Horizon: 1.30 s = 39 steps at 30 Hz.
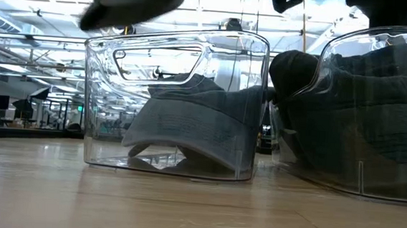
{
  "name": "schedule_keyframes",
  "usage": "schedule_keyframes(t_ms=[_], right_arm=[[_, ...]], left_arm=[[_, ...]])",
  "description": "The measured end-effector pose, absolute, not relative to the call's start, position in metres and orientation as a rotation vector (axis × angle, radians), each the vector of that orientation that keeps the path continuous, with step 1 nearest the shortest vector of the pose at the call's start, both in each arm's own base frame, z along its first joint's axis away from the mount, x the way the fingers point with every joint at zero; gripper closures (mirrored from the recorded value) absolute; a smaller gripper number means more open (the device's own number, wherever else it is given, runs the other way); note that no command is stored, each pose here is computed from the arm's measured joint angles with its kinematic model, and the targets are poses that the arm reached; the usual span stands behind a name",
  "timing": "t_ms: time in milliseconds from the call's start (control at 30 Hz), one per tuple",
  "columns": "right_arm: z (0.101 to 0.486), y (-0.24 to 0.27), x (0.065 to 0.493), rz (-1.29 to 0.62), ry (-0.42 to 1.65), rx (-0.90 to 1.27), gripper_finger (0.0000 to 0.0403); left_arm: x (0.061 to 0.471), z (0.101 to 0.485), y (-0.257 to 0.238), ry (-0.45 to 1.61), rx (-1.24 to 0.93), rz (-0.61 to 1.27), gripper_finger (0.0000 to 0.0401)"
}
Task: Pick & Place hat
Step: Put the gray cap into the left transparent bin
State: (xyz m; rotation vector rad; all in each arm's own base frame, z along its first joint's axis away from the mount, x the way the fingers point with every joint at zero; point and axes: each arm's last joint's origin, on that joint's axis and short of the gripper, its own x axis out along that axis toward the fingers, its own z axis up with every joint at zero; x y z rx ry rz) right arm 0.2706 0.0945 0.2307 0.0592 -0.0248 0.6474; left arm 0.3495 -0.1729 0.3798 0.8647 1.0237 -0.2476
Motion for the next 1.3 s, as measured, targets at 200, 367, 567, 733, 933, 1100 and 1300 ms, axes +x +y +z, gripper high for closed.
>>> schedule_keyframes(t_ms=[200, 367, 567, 733, 933, 1100, 1300], right_arm=[[0.214, 0.112, 0.273, 0.431, -0.074, -0.463, 0.0197], [0.203, 0.127, 0.275, 0.244, -0.142, -0.901, 0.0204], [0.199, 0.142, 0.279, 0.148, -0.300, -1.220, 0.0206], [0.204, 0.158, 0.289, 0.130, -0.355, -1.330, 0.0207], [0.222, 0.173, 0.300, 0.076, -0.407, -1.348, 0.0207], [0.230, 0.176, 0.304, 0.042, -0.414, -1.329, 0.0207], [0.220, 0.177, 0.307, 0.220, -0.394, -1.269, 0.0219]], left_arm=[[0.346, 0.382, -0.182, 0.995, 0.851, -0.278, 0.0387], [0.349, 0.383, -0.186, 0.948, 0.801, -0.337, 0.0395], [0.354, 0.385, -0.184, 0.916, 0.778, -0.339, 0.0390], [0.356, 0.385, -0.180, 0.926, 0.731, -0.336, 0.0391], [0.357, 0.385, -0.177, 0.931, 0.705, -0.342, 0.0395], [0.357, 0.385, -0.178, 0.930, 0.700, -0.341, 0.0391], [0.357, 0.385, -0.178, 0.931, 0.691, -0.337, 0.0390]])
